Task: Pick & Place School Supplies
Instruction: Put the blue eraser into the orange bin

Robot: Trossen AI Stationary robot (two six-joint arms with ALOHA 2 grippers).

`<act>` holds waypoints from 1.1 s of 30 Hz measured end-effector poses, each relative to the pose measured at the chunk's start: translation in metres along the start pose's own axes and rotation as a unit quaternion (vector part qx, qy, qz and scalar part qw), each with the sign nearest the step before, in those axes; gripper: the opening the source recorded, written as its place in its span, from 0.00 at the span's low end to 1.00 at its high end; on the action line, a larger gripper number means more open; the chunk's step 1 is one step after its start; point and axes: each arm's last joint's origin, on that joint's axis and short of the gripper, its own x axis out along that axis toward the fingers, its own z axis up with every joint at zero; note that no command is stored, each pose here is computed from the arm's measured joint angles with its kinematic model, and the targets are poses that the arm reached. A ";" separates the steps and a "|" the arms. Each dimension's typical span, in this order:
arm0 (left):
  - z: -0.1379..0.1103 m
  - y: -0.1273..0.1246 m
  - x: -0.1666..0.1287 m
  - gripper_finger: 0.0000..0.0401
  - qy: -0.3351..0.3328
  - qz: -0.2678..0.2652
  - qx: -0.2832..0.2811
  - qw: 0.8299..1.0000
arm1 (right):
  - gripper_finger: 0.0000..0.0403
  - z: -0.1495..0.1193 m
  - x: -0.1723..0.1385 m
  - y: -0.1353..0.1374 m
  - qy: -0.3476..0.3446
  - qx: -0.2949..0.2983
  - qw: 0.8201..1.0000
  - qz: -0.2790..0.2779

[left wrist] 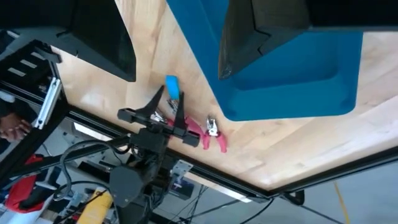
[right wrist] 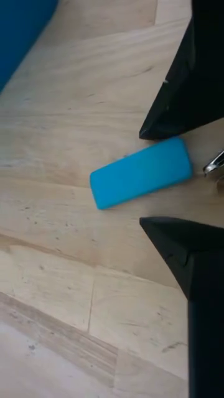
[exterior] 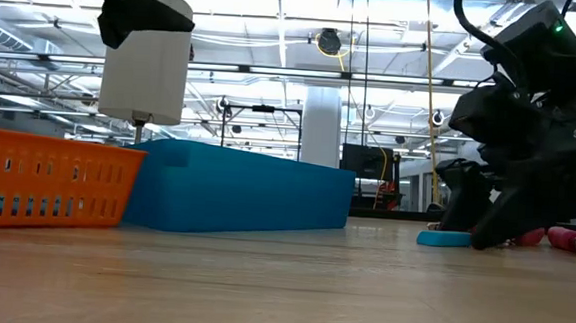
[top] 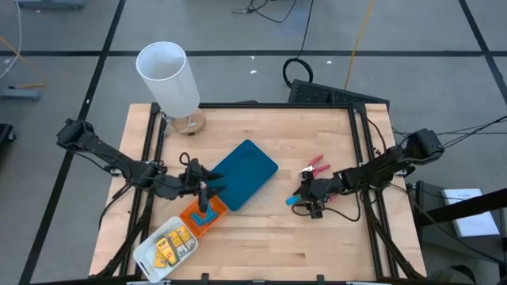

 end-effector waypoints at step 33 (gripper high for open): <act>0.000 0.000 0.000 0.58 0.001 0.002 -0.034 0.999 | 0.22 0.023 -0.011 -0.001 -0.113 -0.083 0.989 -0.049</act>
